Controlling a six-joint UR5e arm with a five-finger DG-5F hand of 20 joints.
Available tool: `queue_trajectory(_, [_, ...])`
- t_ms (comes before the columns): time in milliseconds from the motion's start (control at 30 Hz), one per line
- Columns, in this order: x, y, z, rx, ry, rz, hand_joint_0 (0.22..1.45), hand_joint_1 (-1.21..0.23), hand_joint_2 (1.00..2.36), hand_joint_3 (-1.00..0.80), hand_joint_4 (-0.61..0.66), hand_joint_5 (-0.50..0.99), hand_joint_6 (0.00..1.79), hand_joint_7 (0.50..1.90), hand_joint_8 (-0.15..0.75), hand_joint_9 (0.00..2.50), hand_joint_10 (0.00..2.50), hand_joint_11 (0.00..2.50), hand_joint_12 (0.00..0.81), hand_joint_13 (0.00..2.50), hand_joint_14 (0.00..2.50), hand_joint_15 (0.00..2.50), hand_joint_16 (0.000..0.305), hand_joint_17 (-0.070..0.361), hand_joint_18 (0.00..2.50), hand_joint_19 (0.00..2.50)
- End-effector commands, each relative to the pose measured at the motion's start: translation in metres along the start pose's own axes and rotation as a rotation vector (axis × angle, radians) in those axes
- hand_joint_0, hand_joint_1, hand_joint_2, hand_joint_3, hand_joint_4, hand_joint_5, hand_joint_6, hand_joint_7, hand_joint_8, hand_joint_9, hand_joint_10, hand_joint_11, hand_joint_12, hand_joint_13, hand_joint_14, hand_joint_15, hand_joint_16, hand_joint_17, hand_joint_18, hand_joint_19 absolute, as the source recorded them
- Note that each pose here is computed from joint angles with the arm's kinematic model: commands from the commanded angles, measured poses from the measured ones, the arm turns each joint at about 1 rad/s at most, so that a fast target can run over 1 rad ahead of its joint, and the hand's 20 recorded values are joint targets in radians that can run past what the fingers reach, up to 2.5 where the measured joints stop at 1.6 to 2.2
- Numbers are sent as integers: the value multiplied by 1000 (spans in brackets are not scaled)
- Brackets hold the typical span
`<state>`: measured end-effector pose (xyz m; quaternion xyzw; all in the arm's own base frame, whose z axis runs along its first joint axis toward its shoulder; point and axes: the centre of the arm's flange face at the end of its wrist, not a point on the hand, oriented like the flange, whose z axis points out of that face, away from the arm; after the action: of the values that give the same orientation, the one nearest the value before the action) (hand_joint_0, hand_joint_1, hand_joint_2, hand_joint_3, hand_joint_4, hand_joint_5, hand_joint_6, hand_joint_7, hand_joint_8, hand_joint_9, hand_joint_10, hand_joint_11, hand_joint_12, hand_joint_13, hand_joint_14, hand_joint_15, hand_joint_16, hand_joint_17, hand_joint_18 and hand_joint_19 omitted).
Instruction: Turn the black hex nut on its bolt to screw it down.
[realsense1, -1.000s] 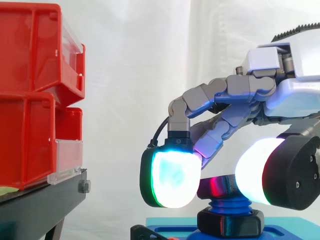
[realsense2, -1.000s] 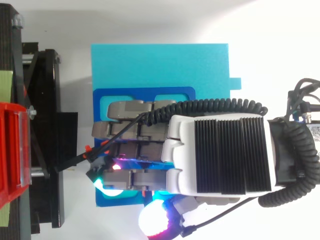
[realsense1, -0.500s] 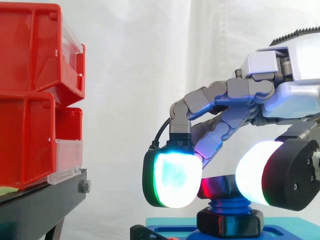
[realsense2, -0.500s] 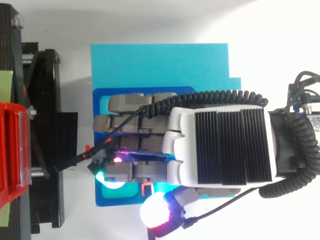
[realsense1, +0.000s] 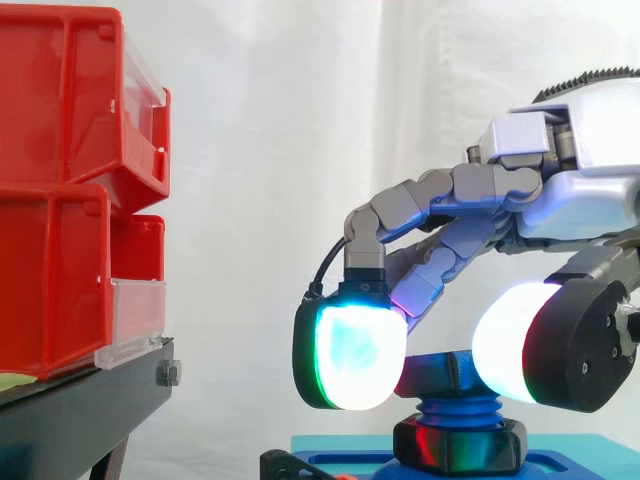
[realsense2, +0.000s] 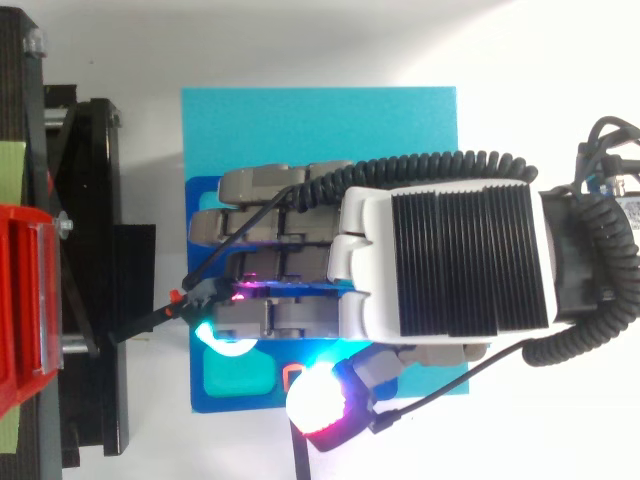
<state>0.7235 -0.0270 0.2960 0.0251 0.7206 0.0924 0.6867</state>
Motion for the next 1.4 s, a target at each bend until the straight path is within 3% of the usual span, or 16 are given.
queue_trajectory(0, [-2,-10,-2,-9,0,-1,497,-490,1000,-500,84,-118,502,1112,195,697,9,266,192,558,7,160,19,43,339,155])
queue_trajectory(567, [-7,-46,-10,-25,6,-10,484,-482,1000,-500,91,-118,502,1114,195,703,9,269,200,564,7,176,21,47,338,158])
queue_trajectory(800, [-10,-59,-13,-37,-3,-29,404,-379,1000,-500,105,-135,502,999,212,684,8,254,242,542,6,167,30,68,324,169])
queue_trajectory(1267, [-15,-68,-13,-47,-21,-43,404,-336,1000,-500,107,-127,503,941,215,675,7,220,248,532,6,169,31,71,316,179])
queue_trajectory(1367, [-27,-61,-8,-65,-43,-45,414,-329,1000,-500,110,-121,503,955,212,668,8,226,247,526,6,175,31,70,306,178])
